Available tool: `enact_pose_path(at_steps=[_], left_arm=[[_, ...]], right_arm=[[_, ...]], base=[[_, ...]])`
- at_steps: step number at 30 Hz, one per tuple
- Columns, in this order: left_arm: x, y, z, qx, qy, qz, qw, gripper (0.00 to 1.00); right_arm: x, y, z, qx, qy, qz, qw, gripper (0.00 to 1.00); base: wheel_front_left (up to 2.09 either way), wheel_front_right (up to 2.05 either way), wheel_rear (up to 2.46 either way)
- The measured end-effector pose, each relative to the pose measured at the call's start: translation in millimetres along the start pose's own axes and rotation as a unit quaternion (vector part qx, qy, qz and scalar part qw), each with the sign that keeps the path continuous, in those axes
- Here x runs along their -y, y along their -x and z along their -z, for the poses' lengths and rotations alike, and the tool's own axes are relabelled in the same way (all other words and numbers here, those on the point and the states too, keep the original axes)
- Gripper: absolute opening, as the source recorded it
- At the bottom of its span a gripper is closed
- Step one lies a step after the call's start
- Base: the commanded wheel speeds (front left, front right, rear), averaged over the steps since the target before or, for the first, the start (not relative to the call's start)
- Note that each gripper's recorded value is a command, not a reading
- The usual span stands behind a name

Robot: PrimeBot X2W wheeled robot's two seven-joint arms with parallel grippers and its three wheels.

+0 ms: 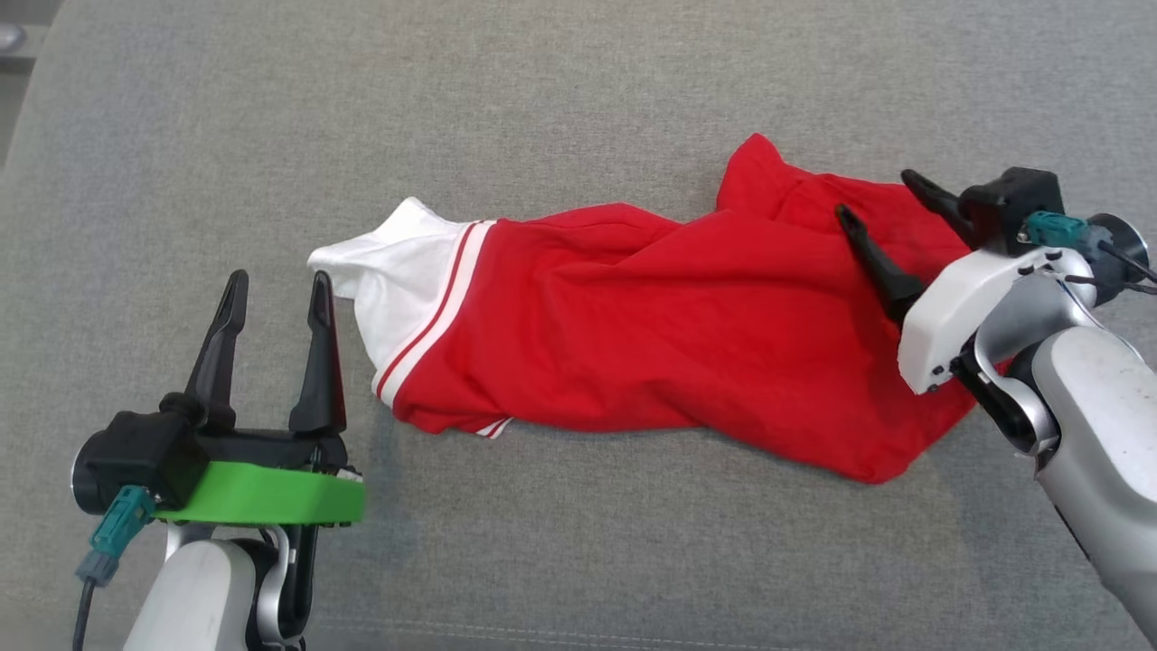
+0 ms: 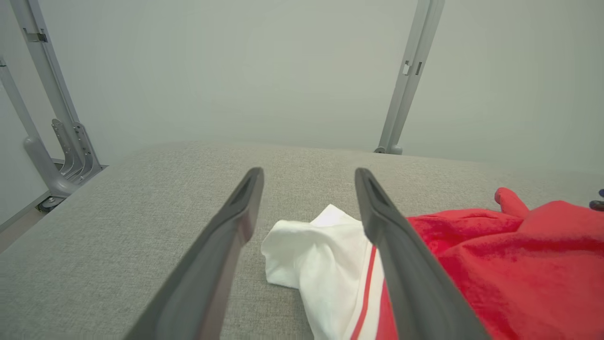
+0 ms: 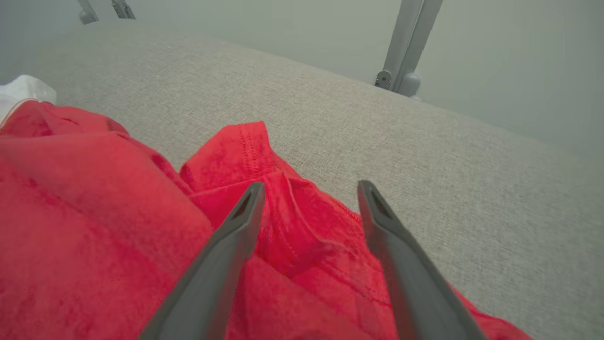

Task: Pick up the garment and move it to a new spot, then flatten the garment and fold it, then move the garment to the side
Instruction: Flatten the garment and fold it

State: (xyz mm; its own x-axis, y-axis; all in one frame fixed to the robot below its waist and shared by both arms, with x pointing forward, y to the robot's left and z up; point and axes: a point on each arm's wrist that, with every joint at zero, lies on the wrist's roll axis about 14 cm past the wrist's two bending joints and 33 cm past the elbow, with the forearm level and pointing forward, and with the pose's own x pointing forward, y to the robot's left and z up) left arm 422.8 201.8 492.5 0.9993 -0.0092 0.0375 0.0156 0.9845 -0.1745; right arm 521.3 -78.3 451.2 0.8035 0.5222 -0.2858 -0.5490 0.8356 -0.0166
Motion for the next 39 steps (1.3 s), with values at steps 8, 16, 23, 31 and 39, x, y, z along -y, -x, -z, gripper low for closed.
enact_pose_path(at_steps=[8, 16, 23, 31, 39], left_arm=[[-8, 0, 12, -0.016, -0.001, -0.012, 1.0, 1.0], [-4, -6, 8, -0.005, -0.001, -0.006, 1.0, 1.0], [8, -8, 5, 0.001, -0.003, 0.013, 1.0, 1.0], [16, -8, -1, 0.008, -0.003, 0.025, 1.0, 1.0], [20, -4, -2, 0.005, 0.001, 0.026, 1.0, 1.0]], right_arm=[[-15, -11, 31, -0.082, -0.008, -0.055, 0.995, 0.0], [17, -1, -22, 0.021, -0.003, -0.015, 1.0, 0.0], [55, 53, -51, 0.115, -0.022, 0.08, 0.99, 0.0], [32, 108, 36, 0.05, -0.143, 0.149, 0.977, 0.0], [10, 126, 94, 0.013, -0.21, 0.184, 0.96, 0.0]], base=[[0.0, 0.0, 0.0], [0.0, 0.0, 0.0], [0.0, 0.0, 0.0], [0.0, 0.0, 0.0], [0.0, 0.0, 0.0]])
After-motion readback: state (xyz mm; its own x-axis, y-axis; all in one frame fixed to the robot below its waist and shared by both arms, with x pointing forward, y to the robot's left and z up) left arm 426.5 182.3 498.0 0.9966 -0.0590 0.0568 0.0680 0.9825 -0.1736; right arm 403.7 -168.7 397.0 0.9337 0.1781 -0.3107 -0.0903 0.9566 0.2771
